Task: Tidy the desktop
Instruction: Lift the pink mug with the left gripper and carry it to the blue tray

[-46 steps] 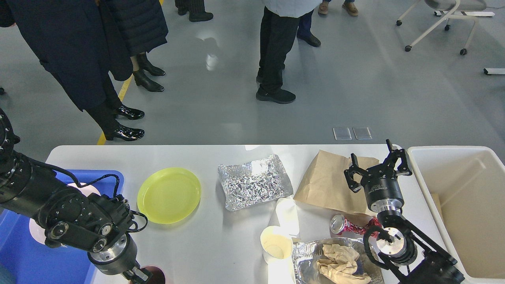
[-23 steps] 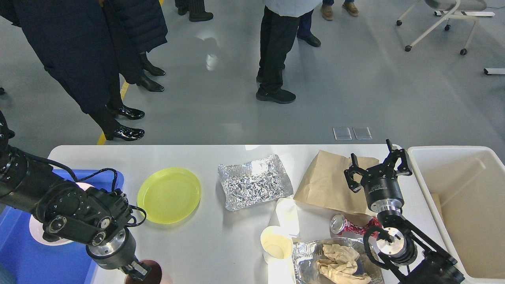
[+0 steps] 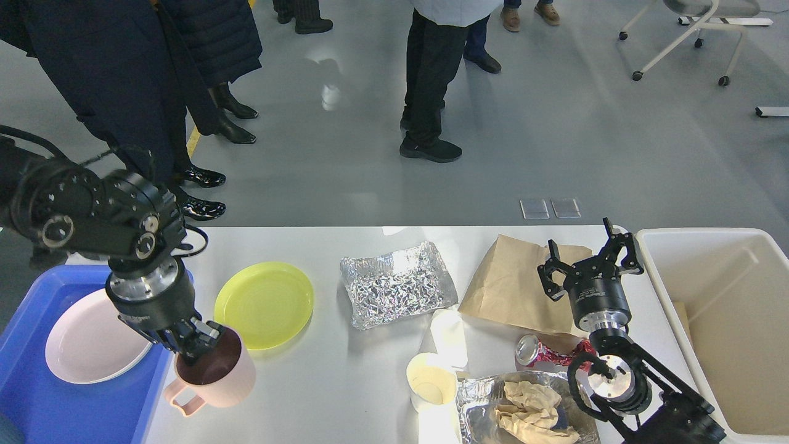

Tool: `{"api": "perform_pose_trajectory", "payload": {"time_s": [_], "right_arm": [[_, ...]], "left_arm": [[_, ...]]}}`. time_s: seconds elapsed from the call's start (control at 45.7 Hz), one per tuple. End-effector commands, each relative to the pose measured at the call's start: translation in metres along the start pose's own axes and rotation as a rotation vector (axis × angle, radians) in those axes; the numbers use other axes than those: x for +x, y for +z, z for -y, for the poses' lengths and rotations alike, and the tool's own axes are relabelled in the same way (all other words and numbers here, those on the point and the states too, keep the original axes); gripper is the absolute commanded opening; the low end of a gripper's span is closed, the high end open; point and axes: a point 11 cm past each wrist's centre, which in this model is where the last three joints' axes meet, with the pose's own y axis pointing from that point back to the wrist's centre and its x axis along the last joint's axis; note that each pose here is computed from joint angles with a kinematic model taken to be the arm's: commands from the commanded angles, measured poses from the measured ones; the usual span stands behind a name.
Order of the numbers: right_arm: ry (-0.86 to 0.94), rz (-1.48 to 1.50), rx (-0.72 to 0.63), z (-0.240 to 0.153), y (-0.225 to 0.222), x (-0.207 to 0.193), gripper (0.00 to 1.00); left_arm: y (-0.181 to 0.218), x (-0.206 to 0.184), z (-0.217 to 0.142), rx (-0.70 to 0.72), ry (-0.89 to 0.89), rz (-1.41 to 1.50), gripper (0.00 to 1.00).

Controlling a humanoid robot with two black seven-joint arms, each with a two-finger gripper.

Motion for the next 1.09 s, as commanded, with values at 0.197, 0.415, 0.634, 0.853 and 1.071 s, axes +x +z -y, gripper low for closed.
{"api": "perform_pose_trajectory", "payload": {"time_s": [0.197, 0.415, 0.634, 0.853, 1.071], "right_arm": [[0.000, 0.000, 0.000, 0.000, 0.000, 0.000, 1.00], [0.000, 0.000, 0.000, 0.000, 0.000, 0.000, 1.00], [0.000, 0.000, 0.000, 0.000, 0.000, 0.000, 1.00], [-0.001, 0.001, 0.000, 0.000, 0.000, 0.000, 1.00], [0.000, 0.000, 0.000, 0.000, 0.000, 0.000, 1.00]], "left_arm": [[0.011, -0.015, -0.106, -0.039, 0.058, -0.092, 0.00], [0.006, -0.025, -0.115, -0.109, 0.072, -0.180, 0.00], [-0.011, -0.027, -0.113, -0.147, 0.087, -0.241, 0.00], [-0.044, -0.030, -0.098, -0.164, 0.070, -0.317, 0.00], [-0.107, -0.032, -0.060, -0.128, 0.038, -0.411, 0.01]]}}
